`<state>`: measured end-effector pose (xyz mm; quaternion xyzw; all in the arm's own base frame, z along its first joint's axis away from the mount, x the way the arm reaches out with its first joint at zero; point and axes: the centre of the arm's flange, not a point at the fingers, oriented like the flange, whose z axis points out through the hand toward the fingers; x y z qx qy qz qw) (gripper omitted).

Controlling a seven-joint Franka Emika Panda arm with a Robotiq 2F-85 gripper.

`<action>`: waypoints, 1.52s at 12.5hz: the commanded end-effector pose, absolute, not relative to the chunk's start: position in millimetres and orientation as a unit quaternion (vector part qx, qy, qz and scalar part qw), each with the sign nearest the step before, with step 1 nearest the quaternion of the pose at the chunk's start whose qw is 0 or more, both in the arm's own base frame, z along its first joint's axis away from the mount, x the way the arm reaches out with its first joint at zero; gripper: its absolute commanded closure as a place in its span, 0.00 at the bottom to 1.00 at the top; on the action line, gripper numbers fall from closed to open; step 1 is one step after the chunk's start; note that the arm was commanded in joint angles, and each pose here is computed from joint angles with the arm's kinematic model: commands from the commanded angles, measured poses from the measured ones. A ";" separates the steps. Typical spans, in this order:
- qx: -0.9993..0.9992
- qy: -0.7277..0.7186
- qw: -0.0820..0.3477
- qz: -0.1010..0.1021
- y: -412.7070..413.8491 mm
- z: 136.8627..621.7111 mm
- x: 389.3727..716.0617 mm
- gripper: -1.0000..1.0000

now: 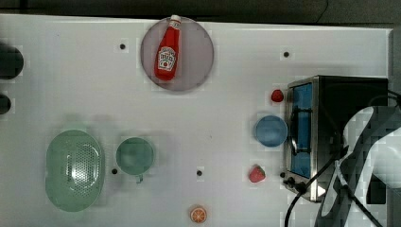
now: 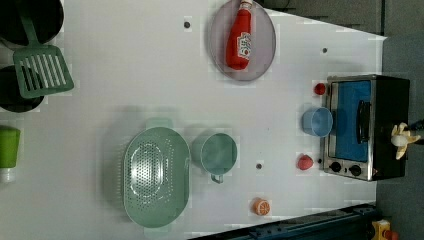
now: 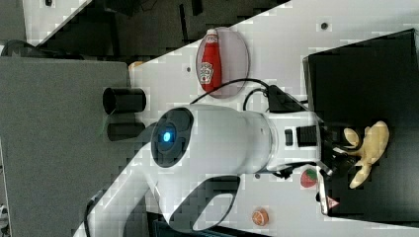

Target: Pick banana from table and place on oven.

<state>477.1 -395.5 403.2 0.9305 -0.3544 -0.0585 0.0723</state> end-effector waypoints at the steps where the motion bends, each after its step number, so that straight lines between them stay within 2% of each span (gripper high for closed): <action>1: 0.945 -0.318 0.072 -0.005 -379.6 452.1 496.7 0.00; 3: 0.951 -0.300 0.065 0.030 -360.4 495.6 503.3 0.00; 4: 0.956 -0.286 0.062 0.037 -345.7 518.4 503.2 0.00; 5: 0.960 -0.272 0.058 0.033 -326.6 536.7 501.2 0.00; 7: 0.955 -0.294 0.035 0.009 -275.1 563.0 498.0 0.00; 9: 0.936 -0.349 0.019 -0.027 -205.4 582.9 498.2 0.00; 10: 0.927 -0.372 0.021 -0.037 -166.3 589.5 501.9 0.00; 11: 0.918 -0.394 0.026 -0.038 -127.8 593.0 508.2 0.00; 15: 0.882 -0.471 0.035 -0.011 -19.4 600.3 522.2 0.00; 18: 0.872 -0.489 0.022 0.015 -6.5 613.2 521.5 0.00; 19: 0.871 -0.490 0.024 0.010 -8.3 613.2 519.5 0.00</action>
